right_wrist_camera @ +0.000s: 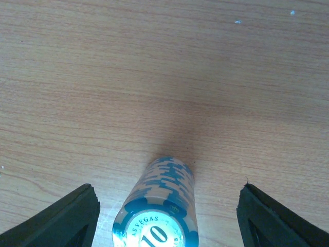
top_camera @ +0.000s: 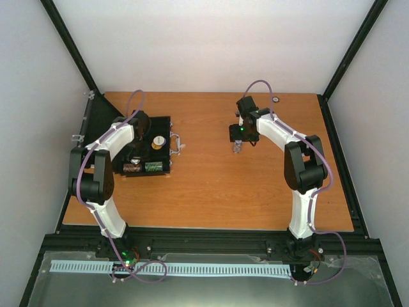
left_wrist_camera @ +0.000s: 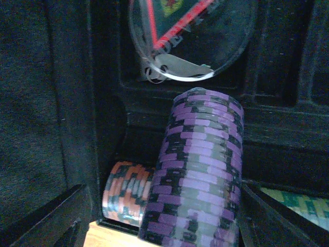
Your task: Pack up texas hold em set
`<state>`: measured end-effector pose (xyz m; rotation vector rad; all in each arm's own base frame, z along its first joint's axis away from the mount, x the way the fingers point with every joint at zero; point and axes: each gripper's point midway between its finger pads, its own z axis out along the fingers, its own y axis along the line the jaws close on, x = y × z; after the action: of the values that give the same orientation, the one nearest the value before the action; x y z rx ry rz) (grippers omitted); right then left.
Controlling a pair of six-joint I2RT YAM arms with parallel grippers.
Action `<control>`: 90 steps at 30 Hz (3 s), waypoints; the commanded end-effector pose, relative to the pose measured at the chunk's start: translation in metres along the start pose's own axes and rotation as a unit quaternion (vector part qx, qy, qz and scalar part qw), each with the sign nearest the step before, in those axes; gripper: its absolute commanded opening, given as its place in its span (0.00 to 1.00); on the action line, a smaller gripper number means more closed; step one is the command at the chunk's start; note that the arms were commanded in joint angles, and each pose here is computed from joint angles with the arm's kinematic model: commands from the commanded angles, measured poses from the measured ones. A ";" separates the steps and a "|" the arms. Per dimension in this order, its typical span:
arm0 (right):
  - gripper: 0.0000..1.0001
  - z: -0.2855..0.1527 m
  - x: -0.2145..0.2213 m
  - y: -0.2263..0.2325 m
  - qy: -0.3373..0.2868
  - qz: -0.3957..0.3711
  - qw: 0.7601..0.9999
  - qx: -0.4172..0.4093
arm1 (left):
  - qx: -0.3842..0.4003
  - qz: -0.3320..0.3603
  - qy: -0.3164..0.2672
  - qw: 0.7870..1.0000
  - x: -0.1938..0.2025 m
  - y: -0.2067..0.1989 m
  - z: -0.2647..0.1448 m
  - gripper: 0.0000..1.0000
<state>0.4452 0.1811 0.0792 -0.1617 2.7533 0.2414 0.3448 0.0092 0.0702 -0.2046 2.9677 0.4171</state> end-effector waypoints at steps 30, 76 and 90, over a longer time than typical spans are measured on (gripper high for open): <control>0.75 0.010 0.009 -0.024 0.012 0.008 1.000 0.003 | -0.017 -0.037 -0.016 0.999 -0.025 0.008 0.018 0.67; 0.74 0.012 0.017 -0.033 0.019 0.029 0.999 0.009 | 0.361 -0.043 0.058 0.930 -0.016 -0.105 -0.046 0.23; 0.74 0.015 0.022 -0.034 0.025 0.030 0.999 0.010 | 0.233 -0.010 0.045 0.971 -0.009 -0.062 -0.023 0.79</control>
<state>0.4311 0.1552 0.0437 -0.1088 2.8355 0.2446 0.3560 -0.0789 0.0609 -0.2474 3.0695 -0.4948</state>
